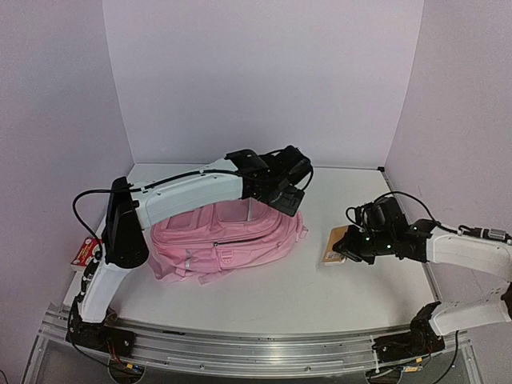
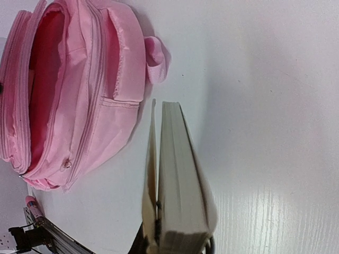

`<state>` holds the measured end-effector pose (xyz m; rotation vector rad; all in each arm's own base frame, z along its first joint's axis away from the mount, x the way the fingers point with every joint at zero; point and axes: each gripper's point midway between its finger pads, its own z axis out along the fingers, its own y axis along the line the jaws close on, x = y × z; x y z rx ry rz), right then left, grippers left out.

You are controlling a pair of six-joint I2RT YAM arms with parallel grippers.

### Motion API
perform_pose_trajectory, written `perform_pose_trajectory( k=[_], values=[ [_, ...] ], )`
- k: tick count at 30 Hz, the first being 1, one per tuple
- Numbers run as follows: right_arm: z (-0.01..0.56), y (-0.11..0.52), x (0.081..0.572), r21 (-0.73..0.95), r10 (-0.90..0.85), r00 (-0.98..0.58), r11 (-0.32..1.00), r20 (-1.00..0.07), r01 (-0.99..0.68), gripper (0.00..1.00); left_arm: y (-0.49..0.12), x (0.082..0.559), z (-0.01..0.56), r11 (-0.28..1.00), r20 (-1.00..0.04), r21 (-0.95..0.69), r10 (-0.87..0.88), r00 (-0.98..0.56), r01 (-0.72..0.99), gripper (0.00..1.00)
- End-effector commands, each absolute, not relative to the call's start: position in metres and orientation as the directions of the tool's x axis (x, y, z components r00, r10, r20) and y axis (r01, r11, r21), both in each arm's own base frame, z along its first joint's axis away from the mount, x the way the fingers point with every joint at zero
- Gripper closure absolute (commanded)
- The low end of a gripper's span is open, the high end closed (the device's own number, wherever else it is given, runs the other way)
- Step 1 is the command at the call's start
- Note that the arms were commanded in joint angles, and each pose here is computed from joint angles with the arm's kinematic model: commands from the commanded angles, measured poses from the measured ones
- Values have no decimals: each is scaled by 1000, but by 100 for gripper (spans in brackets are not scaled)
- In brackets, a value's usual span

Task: Pack the student bag
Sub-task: Place the stationery in the student bag.

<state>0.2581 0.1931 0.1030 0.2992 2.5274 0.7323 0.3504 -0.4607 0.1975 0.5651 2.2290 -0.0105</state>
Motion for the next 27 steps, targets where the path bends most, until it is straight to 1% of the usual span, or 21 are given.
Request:
perform_pose_trajectory(
  k=[1, 3, 4, 5, 6, 8, 9, 10, 11, 12, 16, 20, 23, 27],
  values=[
    [123, 210, 271, 571, 296, -856, 821, -424, 1, 100, -436, 360, 176, 895, -661, 280, 442, -607, 347, 2],
    [124, 213, 273, 575, 291, -859, 818, -422, -6, 100, -426, 366, 172, 908, -652, 280, 419, -632, 312, 10],
    [126, 215, 275, 578, 289, -859, 816, -423, -10, 100, -419, 370, 170, 913, -647, 281, 408, -644, 296, 17],
    [128, 218, 277, 584, 284, -858, 811, -427, -22, 100, -413, 373, 169, 919, -646, 280, 394, -654, 277, 27],
    [130, 222, 278, 591, 277, -861, 806, -427, -34, 100, -405, 377, 170, 929, -649, 275, 370, -665, 248, 41],
    [140, 231, 283, 610, 262, -859, 789, -439, -71, 100, -391, 381, 173, 937, -651, 282, 345, -676, 207, 67],
    [142, 235, 286, 615, 256, -860, 784, -441, -82, 100, -385, 385, 178, 942, -660, 280, 329, -676, 185, 81],
    [147, 240, 289, 623, 250, -859, 776, -446, -98, 100, -381, 386, 184, 946, -668, 276, 316, -673, 170, 93],
    [150, 244, 292, 630, 244, -861, 769, -447, -110, 100, -378, 387, 191, 951, -683, 268, 300, -666, 154, 97],
    [153, 249, 295, 638, 239, -862, 760, -448, -122, 100, -375, 388, 198, 956, -697, 260, 285, -658, 139, 100],
    [171, 275, 309, 697, 223, -863, 692, -453, -186, 100, -366, 388, 236, 975, -770, 198, 219, -599, 103, 100],
    [193, 308, 329, 751, 200, -872, 614, -446, -243, 100, -361, 385, 274, 986, -829, 122, 163, -535, 111, 100],
    [203, 339, 350, 811, 198, -890, 525, -411, -258, 100, -353, 385, 305, 991, -866, 73, 117, -486, 109, 100],
    [206, 385, 376, 887, 177, -932, 403, -316, -224, 100, -344, 386, 338, 992, -897, -4, 51, -440, 123, 100]
  ],
)
